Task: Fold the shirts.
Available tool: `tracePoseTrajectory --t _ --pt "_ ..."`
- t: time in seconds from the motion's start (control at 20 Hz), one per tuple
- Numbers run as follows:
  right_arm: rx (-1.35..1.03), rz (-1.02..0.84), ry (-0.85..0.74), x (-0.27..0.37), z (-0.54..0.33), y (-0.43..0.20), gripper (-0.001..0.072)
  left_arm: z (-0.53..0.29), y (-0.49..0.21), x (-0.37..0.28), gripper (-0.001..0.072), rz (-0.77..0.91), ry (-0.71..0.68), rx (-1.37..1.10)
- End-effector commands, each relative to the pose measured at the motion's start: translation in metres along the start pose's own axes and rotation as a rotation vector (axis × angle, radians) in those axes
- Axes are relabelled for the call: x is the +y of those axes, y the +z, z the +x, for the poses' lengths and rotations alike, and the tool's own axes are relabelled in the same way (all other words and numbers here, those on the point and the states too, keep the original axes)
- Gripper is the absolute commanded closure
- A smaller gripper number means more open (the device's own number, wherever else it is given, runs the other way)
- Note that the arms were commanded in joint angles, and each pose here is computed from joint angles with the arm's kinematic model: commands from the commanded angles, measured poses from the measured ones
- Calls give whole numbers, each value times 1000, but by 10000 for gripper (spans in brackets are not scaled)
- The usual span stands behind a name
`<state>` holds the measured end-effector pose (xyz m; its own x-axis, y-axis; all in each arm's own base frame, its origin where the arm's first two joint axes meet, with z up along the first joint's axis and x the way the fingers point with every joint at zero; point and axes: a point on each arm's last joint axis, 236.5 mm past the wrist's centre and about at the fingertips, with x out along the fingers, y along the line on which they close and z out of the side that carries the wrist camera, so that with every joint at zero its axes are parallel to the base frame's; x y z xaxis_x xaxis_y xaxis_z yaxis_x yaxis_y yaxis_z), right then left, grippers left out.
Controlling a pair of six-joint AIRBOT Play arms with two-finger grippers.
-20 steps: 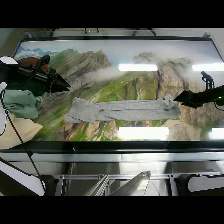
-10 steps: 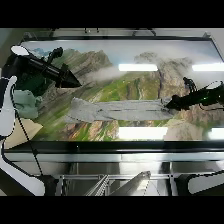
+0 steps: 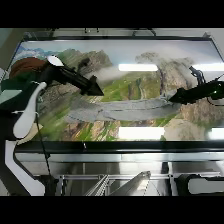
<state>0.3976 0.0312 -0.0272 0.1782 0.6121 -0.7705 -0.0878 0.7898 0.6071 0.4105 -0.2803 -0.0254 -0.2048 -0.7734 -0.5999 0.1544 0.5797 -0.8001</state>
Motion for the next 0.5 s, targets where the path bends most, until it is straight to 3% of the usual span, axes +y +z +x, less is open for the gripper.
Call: tracePoseTrajectory --t 0.0,0.15,0.45 --pt "-41 -20 125 47 -19 4 689 86 -6 10 688 5 36 54" --pt "-87 -52 268 99 -35 10 689 126 -13 1 694 20 35 129" --pt "-37 -187 385 191 -20 -7 689 139 -16 6 695 30 100 179"
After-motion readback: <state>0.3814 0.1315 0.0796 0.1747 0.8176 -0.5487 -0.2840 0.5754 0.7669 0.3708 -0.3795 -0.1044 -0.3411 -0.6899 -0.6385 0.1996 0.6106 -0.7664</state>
